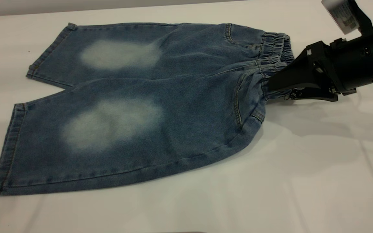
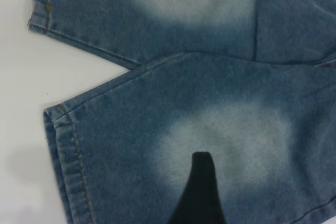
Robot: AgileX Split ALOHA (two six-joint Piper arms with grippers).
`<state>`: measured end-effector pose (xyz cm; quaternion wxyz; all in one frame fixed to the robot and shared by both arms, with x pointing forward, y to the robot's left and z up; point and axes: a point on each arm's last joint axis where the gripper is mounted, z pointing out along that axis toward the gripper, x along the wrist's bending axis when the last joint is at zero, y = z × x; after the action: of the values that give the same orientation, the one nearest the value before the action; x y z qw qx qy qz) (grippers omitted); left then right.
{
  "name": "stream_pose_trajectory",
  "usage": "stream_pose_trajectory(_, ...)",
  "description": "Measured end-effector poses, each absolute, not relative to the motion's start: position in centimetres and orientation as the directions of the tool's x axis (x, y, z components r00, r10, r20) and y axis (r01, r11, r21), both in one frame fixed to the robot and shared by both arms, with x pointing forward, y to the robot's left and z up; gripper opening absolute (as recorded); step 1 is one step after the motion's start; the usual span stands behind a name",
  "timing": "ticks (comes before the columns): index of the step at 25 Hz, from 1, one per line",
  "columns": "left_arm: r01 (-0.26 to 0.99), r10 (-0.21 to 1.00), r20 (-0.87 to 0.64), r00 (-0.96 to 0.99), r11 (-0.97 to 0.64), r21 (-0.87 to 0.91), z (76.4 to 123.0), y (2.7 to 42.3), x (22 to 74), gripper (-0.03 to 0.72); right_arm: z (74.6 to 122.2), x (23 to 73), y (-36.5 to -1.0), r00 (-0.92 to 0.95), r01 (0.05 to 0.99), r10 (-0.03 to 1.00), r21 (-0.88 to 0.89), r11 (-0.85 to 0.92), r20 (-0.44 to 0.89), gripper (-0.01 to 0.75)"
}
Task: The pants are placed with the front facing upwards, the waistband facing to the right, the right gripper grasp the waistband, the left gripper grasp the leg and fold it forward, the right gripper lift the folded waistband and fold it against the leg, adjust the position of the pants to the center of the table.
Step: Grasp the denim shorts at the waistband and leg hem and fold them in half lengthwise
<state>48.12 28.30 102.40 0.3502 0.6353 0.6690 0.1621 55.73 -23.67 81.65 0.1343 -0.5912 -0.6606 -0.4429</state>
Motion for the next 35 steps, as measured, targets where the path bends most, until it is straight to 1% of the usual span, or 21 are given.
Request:
stream_pose_trajectory(4, 0.737, 0.963, -0.263, 0.053, 0.140, 0.661, 102.4, 28.3, 48.1, 0.577, 81.3, 55.8, -24.0, -0.187, 0.915, 0.697, 0.382, -0.133, 0.692, 0.193)
stream_pose_trajectory(7, 0.740, 0.963, -0.264, 0.054, 0.139, 0.658, 102.4, 28.3, 48.1, 0.577, 81.0, 55.8, -24.3, -0.094, 0.930, 0.712, 0.317, -0.187, 0.696, 0.076)
stream_pose_trajectory(9, 0.749, 0.961, -0.269, 0.058, 0.136, 0.648, 102.3, 28.2, 48.0, 0.577, 80.9, 55.7, -24.3, -0.058, 0.937, 0.706, 0.283, -0.205, 0.705, 0.039)
stream_pose_trajectory(14, 0.792, 0.957, -0.281, 0.067, 0.121, 0.598, 101.4, 28.0, 47.3, 0.577, 81.0, 55.4, -24.1, -0.030, 0.949, 0.684, 0.236, -0.210, 0.729, 0.032)
stream_pose_trajectory(20, 0.883, 0.956, -0.292, 0.007, 0.131, 0.452, 96.8, 28.0, 44.1, 0.553, 81.1, 55.4, -24.0, -0.037, 0.950, 0.673, 0.236, -0.207, 0.739, 0.032)
stream_pose_trajectory(25, 0.883, 0.962, -0.265, -0.073, 0.186, 0.432, 94.3, 28.5, 42.4, 0.548, 81.1, 55.4, -24.0, -0.037, 0.950, 0.672, 0.236, -0.207, 0.739, 0.032)
stream_pose_trajectory(30, 0.892, 0.960, -0.239, -0.148, 0.234, 0.386, 92.1, 28.9, 42.6, 0.548, 81.1, 55.4, -24.0, -0.039, 0.950, 0.673, 0.236, -0.204, 0.739, 0.032)
stream_pose_trajectory(35, 0.927, 0.963, -0.171, -0.210, 0.252, 0.277, 88.1, 29.4, 43.4, 0.547, 81.1, 55.3, -23.9, -0.050, 0.953, 0.675, 0.237, -0.188, 0.736, 0.032)
